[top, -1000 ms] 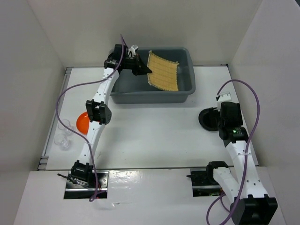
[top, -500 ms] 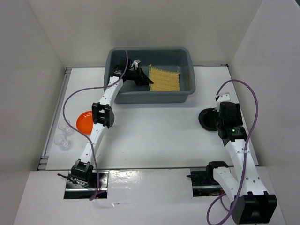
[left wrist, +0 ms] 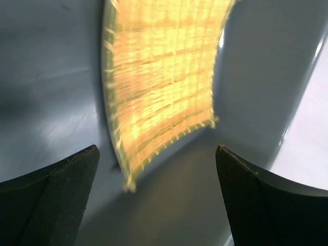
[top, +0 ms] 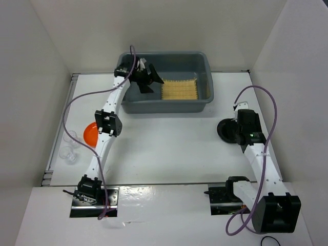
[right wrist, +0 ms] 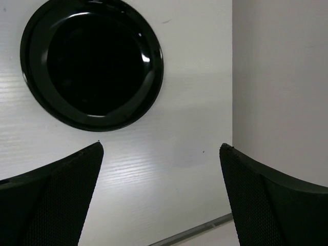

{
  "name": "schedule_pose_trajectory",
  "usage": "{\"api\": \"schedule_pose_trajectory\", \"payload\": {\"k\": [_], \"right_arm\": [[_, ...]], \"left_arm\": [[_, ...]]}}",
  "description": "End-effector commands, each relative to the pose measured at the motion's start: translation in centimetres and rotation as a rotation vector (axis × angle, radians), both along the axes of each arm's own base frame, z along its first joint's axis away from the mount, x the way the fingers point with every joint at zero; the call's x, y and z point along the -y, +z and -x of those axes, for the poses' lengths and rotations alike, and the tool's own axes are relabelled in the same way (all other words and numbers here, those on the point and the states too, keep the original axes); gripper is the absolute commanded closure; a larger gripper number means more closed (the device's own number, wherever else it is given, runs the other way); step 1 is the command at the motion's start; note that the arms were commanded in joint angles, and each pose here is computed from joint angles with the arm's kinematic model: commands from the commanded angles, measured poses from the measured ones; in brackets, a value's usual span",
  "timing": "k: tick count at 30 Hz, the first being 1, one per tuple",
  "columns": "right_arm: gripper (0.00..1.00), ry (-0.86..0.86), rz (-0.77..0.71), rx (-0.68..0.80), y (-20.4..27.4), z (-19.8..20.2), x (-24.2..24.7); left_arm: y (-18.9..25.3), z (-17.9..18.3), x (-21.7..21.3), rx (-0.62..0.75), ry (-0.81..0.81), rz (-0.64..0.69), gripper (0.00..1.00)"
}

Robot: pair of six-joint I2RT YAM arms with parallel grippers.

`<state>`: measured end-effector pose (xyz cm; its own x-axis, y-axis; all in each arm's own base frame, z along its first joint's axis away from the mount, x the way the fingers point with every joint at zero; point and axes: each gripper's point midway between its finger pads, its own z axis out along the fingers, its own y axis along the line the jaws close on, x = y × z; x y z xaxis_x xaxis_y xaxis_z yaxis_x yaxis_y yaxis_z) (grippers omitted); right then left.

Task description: Place the mixed dishes into the plastic bin

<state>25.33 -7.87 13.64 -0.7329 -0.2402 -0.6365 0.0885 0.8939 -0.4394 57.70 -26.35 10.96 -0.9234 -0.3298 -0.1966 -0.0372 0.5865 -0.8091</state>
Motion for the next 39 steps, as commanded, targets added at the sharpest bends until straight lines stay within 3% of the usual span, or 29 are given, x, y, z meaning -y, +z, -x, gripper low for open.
{"api": "schedule_pose_trajectory", "payload": {"k": [1,2,5,7,11,14,20,25,27,28,30,33,37,39], "right_arm": [[0.02,-0.005,-0.032,0.109,4.1,-2.9,0.6],[0.02,0.012,-0.042,0.114,4.6,-3.5,0.6],[0.02,0.057,-0.088,0.035,3.6,-6.2,0.5],[0.02,0.011,-0.137,-0.057,1.8,-8.3,2.9],[0.02,-0.010,-0.353,-0.274,-3.3,-9.2,5.3],[0.02,0.004,-0.456,-0.373,-7.2,-8.5,6.6],[0.02,0.087,-0.573,-0.444,-10.5,-6.6,6.7],[0.02,0.204,-0.819,-0.542,-12.9,-4.4,3.9],[0.02,0.246,-0.892,-0.582,-14.2,-3.8,3.2],[0.02,0.248,-0.932,-0.592,-14.5,-3.5,2.6],[0.02,0.250,-0.977,-0.631,-15.8,-2.8,2.0],[0.09,0.275,-1.002,-0.671,-16.9,-2.6,0.8],[0.30,0.312,-1.018,-0.741,-18.2,-2.7,-1.0],[0.30,0.333,-1.036,-0.775,-18.6,-2.4,-2.3]], "left_arm": [[14.0,1.9,-5.7,0.289,0.176,-0.321,0.00],[16.7,3.1,-6.1,0.330,0.204,-0.357,0.00],[19.7,6.8,-4.3,0.402,0.189,-0.474,0.00],[20.7,9.1,-2.8,0.446,0.166,-0.561,0.00],[25.5,13.3,0.2,0.576,0.067,-0.505,0.00],[26.4,15.9,1.3,0.570,0.011,-0.492,0.00],[24.9,20.7,2.9,0.480,-0.075,-0.533,0.00],[20.0,23.7,4.0,0.354,-0.132,-0.607,0.00],[19.9,24.2,5.5,0.367,-0.126,-0.515,0.00],[18.4,25.8,4.6,0.330,-0.133,-0.511,0.00],[18.7,25.3,4.2,0.333,-0.059,-0.405,0.00],[18.4,27.4,1.4,0.286,-0.001,-0.360,0.00],[16.9,29.4,-0.9,0.231,0.016,-0.376,0.00],[16.8,30.3,-1.6,0.212,0.033,-0.358,0.00]]}}
